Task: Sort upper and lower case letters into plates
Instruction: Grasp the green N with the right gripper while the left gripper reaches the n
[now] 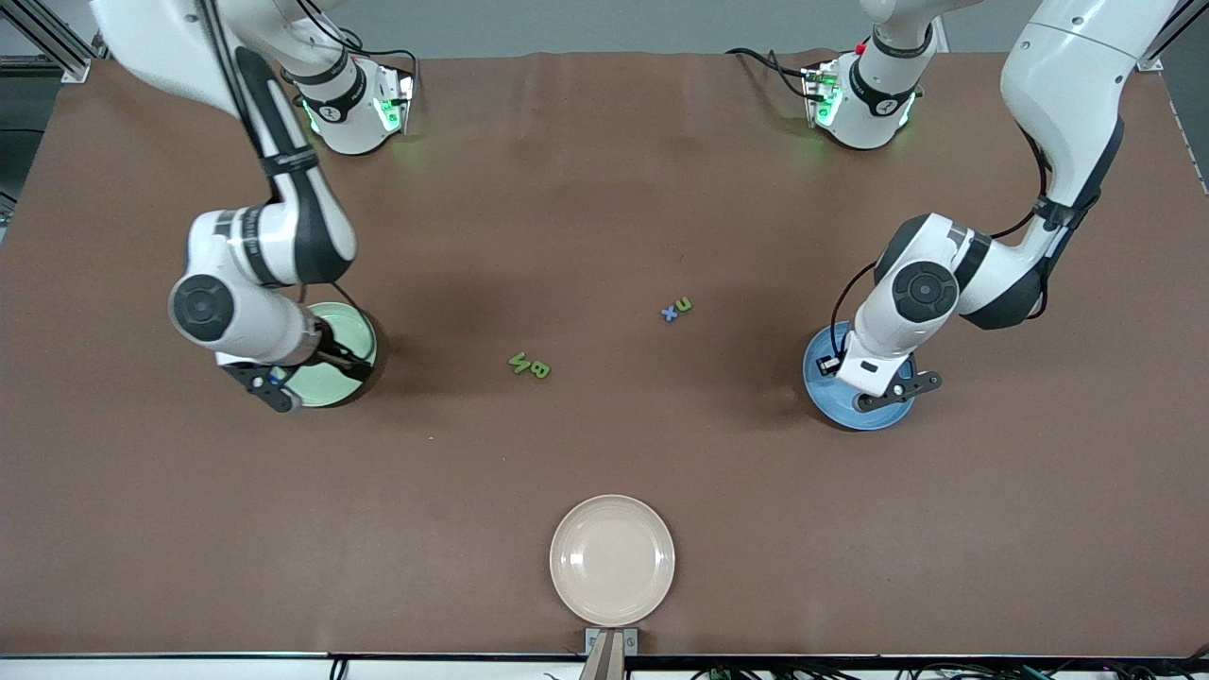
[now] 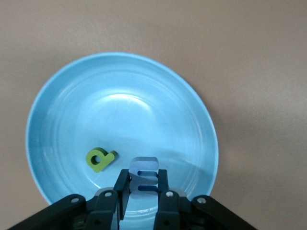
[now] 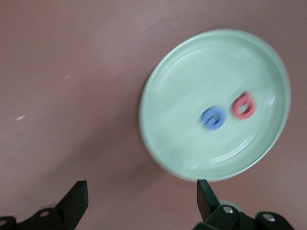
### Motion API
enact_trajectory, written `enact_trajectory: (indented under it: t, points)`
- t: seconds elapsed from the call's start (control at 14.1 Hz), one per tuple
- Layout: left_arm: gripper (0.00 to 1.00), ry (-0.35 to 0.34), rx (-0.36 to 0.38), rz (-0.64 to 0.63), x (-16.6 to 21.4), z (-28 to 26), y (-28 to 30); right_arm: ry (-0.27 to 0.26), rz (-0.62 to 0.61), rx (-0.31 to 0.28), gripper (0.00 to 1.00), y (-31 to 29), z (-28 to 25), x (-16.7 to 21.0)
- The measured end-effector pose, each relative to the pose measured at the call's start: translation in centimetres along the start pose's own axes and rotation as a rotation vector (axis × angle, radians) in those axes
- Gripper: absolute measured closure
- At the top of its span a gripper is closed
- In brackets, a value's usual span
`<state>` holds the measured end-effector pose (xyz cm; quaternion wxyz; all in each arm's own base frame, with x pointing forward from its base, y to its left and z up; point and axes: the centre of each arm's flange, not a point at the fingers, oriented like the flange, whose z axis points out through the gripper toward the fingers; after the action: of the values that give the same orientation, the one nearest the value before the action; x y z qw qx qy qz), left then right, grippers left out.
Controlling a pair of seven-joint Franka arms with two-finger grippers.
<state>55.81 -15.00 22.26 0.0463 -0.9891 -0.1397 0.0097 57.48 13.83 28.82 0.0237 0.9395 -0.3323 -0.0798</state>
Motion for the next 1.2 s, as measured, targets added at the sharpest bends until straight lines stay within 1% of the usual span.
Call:
enact_trajectory:
  t: [0.14, 0.28, 0.42, 0.64, 0.71, 0.78, 0.85, 0.92, 1.2]
  points:
    - [0.73, 0.003, -0.003, 0.018, -0.4, 1.3, -0.5, 0.012, 0.059, 0.01, 0.0, -4.7, 0.3, -4.1]
    - [0.73, -0.008, -0.004, 0.021, -0.7, 2.2, -0.8, 0.037, 0.122, 0.013, 0.0, -8.7, 1.5, -6.5]
    - [0.73, -0.014, -0.001, 0.024, -1.0, 2.5, -0.9, 0.051, 0.177, 0.032, 0.0, -11.8, 3.4, -7.6]
    - [0.73, -0.017, 0.006, 0.029, -1.1, 2.9, -1.2, 0.065, 0.265, 0.086, 0.01, -14.4, 6.6, -8.5]
    - [0.69, -0.017, 0.007, 0.029, -1.1, 2.9, -1.3, 0.072, 0.292, 0.098, 0.02, -14.9, 7.4, -8.8]
    - [0.69, -0.016, 0.007, 0.029, -1.1, 2.9, -1.3, 0.076, 0.309, 0.103, 0.02, -15.3, 8.1, -9.3]
    - [0.64, -0.013, 0.006, 0.029, -1.0, 2.8, -1.3, 0.079, 0.321, 0.104, 0.02, -15.7, 8.7, -10.1]
    - [0.56, -0.009, 0.005, 0.029, -1.0, 2.6, -1.2, 0.08, 0.328, 0.102, 0.03, -16.1, 9.0, -10.9]
    - [0.16, 0.017, -0.018, 0.067, -2.0, 0.4, 1.3, 0.084, 0.331, 0.102, 0.04, -17.2, 9.9, -14.2]
